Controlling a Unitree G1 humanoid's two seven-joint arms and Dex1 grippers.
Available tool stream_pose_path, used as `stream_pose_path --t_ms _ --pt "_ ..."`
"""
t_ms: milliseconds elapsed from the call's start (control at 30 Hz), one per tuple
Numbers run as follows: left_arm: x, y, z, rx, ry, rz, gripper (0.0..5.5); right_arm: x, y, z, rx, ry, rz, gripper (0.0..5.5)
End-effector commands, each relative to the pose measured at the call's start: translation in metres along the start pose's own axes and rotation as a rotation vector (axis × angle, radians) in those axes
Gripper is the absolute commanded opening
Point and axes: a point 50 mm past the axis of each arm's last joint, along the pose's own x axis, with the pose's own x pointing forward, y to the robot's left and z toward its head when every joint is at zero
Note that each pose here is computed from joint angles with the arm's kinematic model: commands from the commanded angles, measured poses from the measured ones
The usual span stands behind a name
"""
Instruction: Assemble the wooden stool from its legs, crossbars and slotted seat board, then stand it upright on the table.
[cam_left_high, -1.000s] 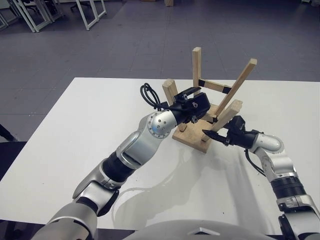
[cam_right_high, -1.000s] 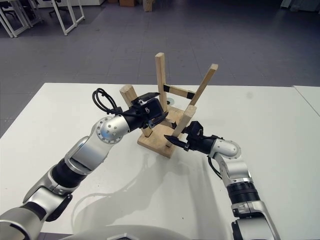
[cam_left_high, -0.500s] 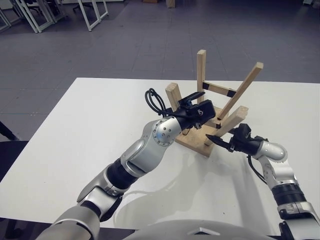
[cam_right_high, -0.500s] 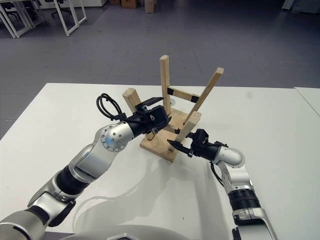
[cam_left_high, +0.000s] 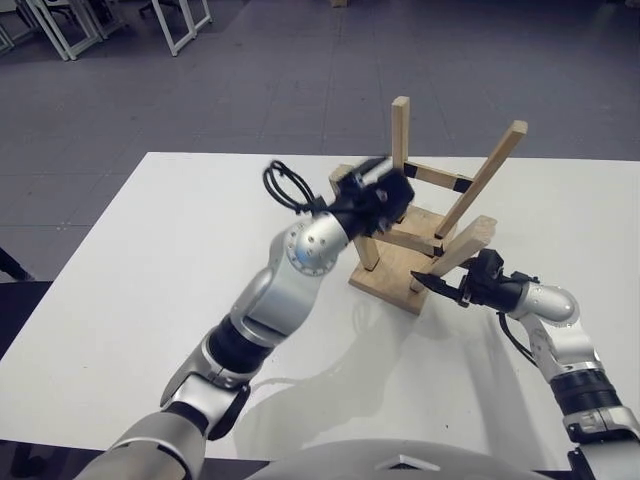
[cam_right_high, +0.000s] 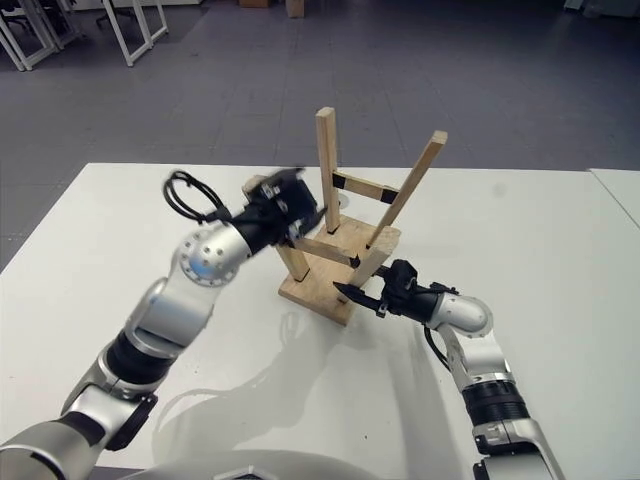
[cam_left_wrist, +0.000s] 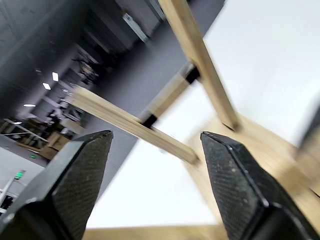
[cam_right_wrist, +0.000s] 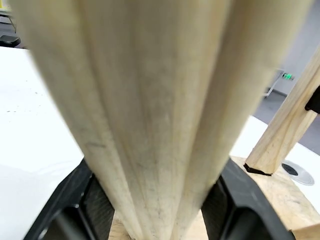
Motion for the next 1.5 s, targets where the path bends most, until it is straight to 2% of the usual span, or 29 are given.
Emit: stream_pose_path --t_ms 33,100,133,233,300,367,633,933,1200,1500 --pt "-0.005 0.039 0.026 0.047 -0.158 0.172 3.26 0.009 0.011 0.002 0.082 0.093 0.089 2.03" --pt "-0.006 0.04 0.025 0.044 -0.174 0.174 3.26 0.014 0.011 0.01 0.106 0.094 0.088 2.03" --pt "-0.006 0.036 0.023 0.042 -0.171 0.154 3.26 0.015 0.011 0.013 0.112 0.095 0.087 2.4" --pt "-0.008 0.023 0.018 0.054 -0.151 0.081 3.26 0.015 0.007 0.018 0.111 0.107 0.052 2.79" --pt "-0.01 0.018 0.016 0.07 -0.133 0.054 3.26 0.012 0.006 0.022 0.09 0.115 0.042 3.29" --pt "-0.012 0.016 0.014 0.092 -0.113 0.043 3.26 0.009 0.008 0.025 0.069 0.121 0.032 3.46" --pt "-0.044 -0.01 -0.011 0.217 0.051 -0.134 3.26 -0.013 0.005 0.071 0.001 0.059 -0.012 3.46" --pt "-0.053 -0.029 -0.004 0.161 0.042 -0.194 3.26 -0.013 0.01 0.102 0.091 -0.006 0.032 3.46" --pt "-0.064 -0.029 -0.005 0.103 0.055 -0.17 3.26 -0.019 0.006 0.098 0.105 0.052 0.032 2.06" --pt "-0.068 -0.041 -0.012 0.057 0.072 -0.206 3.26 -0.022 0.021 0.092 -0.001 0.069 0.072 2.04"
